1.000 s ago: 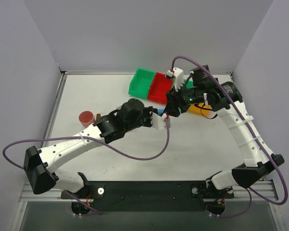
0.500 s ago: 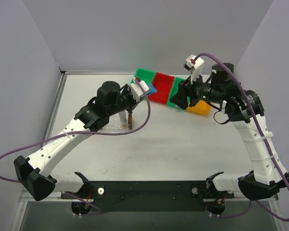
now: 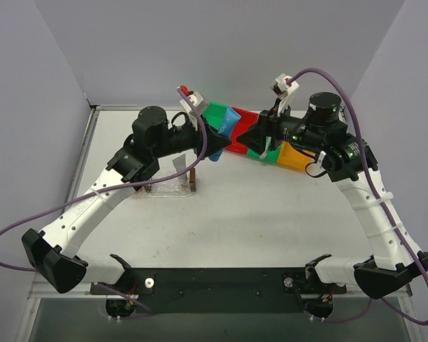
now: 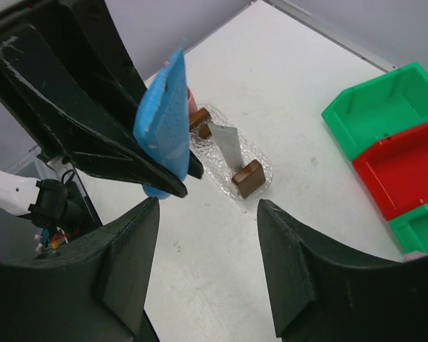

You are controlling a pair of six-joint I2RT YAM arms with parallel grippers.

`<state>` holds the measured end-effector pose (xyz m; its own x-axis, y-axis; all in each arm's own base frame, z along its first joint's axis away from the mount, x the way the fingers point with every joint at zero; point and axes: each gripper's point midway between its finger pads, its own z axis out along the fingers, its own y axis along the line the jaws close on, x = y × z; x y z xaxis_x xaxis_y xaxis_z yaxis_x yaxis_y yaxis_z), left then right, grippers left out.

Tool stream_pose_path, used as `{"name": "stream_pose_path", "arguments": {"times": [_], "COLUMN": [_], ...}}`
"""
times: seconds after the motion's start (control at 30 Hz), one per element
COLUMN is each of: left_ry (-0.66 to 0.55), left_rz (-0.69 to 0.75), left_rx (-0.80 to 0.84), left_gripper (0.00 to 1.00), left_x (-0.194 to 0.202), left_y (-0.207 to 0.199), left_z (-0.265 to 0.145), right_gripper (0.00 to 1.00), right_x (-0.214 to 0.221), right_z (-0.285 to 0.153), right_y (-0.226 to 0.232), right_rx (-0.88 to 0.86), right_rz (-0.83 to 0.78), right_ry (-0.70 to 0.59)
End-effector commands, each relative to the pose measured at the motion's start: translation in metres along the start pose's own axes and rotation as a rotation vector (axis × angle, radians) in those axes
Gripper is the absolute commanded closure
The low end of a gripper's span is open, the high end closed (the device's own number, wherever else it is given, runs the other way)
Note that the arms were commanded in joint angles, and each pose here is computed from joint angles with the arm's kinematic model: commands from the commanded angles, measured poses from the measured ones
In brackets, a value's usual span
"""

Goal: Prepare toiletry sets of a toothbrush and toothpaste on the tray

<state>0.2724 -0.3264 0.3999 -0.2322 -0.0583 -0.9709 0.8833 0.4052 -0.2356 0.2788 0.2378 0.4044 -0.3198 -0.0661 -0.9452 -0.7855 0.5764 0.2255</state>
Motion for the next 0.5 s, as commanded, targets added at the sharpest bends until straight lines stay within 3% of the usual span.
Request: {"name": "stream_pose_path", "arguments": {"times": [0.0,0.37,0.47], "left_ry": [-0.093,-0.105,-0.101], "left_rz": [-0.036,-0.044,-0.047], "left_rx": [0.116,0.176,0.183], "left_gripper": [1.00,1.00,1.00], "left_x": [-0.031,-0.029,-0.027], "left_y": [-0.024,-0.031,-0.032], "left_z": [0.000,0.003,0.003], "right_gripper": [0.47,0.44,0.48], "right_x": [-0.031,-0.029,-0.030], "right_z": [-0.001,0.025,0.028], "right_y": [0.023,0.029,0.032], "right_rx": [-0.093,-0.163,-0.184], "right_rz": [-0.015,0.030,0.034], "right_ry": [-0.111,-0.085,-0.082]}}
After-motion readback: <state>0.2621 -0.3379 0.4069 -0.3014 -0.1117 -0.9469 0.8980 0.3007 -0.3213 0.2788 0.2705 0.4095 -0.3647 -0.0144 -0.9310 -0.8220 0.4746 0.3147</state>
